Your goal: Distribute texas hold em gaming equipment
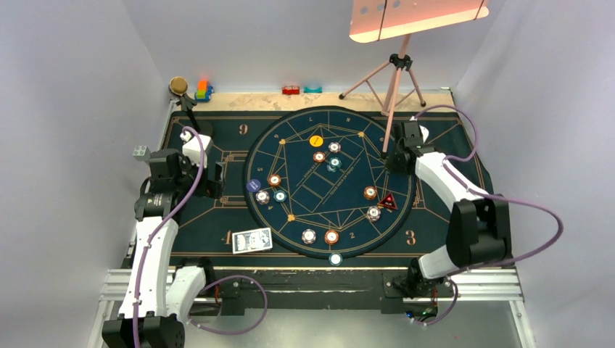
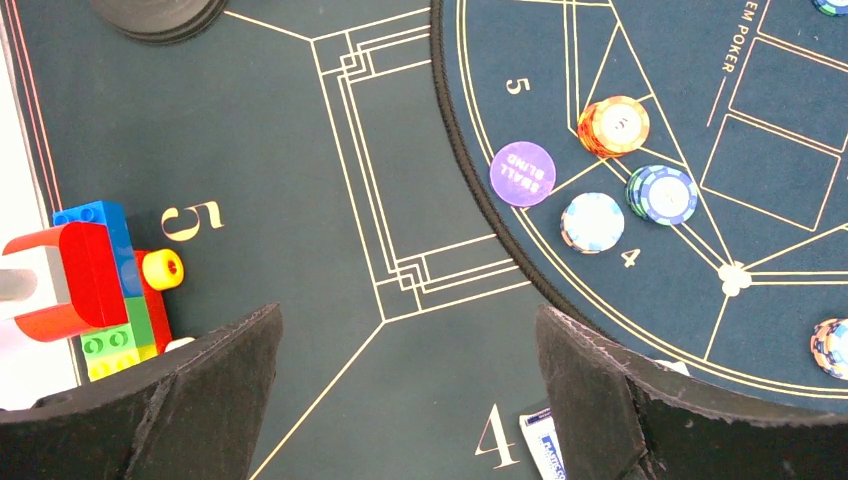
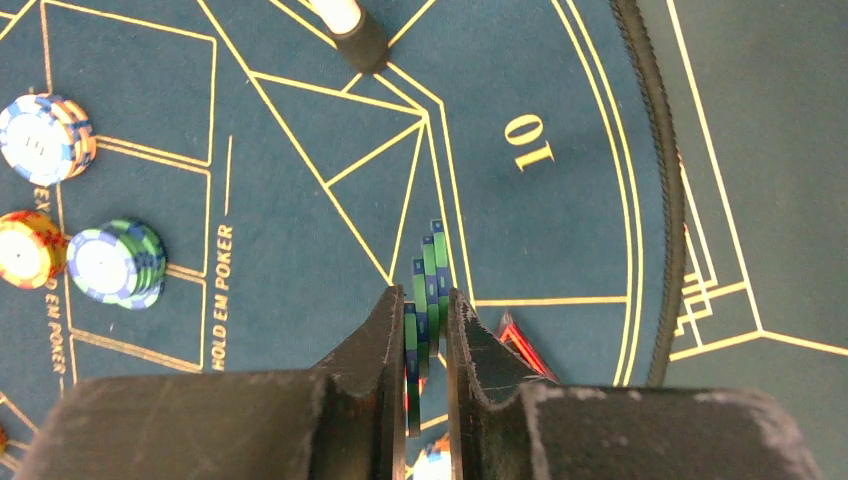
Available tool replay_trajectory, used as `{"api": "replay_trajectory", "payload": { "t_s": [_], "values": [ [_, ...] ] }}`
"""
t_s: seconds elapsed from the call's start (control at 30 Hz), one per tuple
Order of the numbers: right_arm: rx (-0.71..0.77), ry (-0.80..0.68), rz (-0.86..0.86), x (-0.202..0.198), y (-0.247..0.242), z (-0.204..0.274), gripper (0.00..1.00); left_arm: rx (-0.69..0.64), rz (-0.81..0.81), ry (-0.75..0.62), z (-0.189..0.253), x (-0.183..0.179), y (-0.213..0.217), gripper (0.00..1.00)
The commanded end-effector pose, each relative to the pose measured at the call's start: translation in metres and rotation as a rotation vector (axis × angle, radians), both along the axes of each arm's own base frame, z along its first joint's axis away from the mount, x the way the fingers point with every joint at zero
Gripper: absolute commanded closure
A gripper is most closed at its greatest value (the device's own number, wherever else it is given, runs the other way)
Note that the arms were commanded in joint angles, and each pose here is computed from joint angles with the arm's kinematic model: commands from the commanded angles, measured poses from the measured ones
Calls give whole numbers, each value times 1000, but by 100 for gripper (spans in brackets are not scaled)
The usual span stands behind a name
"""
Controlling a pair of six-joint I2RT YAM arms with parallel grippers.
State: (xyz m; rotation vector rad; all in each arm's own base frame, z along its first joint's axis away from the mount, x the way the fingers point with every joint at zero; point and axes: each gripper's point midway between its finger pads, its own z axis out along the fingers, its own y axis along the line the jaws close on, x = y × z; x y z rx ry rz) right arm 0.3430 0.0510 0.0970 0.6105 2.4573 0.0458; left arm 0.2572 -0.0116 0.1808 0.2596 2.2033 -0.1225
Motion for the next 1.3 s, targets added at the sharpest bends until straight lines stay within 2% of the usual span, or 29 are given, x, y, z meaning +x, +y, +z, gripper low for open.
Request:
{"api": "replay_trajectory", "payload": {
  "t_s": [0.0,0.13,0.17,0.33,0.5,0.67,0.93,1.03,1.13,1.27],
  "values": [
    [31,-81,44,33,9,5,100,1,-29,-38,6,2,-2,0],
    [66,-68,69,36,16,-12,100,-4,-39,-35,5,2,-4,0],
    [71,-61,70,35,17,-17,97,-5,-41,-34,5,2,-4,0],
    [74,-4,35,28,12,-30,52,-7,-55,-30,4,2,-6,0],
    [27,53,-34,13,-2,-36,32,-3,-88,-27,3,0,-10,0],
    [5,50,-54,3,-9,-26,28,3,-124,-21,5,-2,-13,0],
    [-36,-22,-38,-4,-17,23,27,62,-284,12,4,-19,-27,0],
    [-42,-86,66,-11,6,53,22,96,-409,27,-4,-33,-41,0],
    [-21,-180,300,-28,70,86,13,140,-556,47,-19,-52,-56,0],
    [171,-406,699,-74,163,134,10,178,-728,92,-42,-74,-69,0]
  ]
}}
